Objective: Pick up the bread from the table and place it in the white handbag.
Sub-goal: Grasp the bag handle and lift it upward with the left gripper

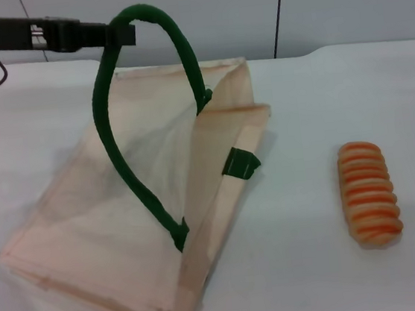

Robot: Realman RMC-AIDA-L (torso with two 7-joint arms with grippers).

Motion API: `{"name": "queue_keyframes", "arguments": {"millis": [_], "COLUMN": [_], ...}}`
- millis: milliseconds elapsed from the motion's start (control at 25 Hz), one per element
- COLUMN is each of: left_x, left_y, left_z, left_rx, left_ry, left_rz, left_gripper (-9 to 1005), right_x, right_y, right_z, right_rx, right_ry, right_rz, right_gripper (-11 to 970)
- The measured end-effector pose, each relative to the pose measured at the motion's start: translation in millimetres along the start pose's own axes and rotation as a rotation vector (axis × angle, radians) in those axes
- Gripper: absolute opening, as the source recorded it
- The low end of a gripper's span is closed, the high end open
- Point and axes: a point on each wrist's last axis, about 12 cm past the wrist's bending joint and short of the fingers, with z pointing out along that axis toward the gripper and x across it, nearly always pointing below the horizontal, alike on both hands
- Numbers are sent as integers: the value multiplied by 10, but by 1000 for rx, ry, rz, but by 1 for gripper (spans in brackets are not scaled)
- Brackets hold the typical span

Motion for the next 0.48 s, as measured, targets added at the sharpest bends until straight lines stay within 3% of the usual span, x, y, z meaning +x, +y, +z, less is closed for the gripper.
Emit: {"name": "queue_keyframes", "arguments": {"millis": [240, 480], "left_x": [-75, -103], "left_y": [-63, -46], "left_z": [-67, -162], "left_rx": [41, -2], "left_ry": [-8, -41], "left_rz": [15, -1], "left_gripper": [120, 120], "right_x": [-127, -379], "right_y": [-4, -30], "right_z": [66, 161], "right_rx": [-97, -215], "right_ry": [55, 184], "right_rz": [49, 54], "right_gripper": [892, 892]}}
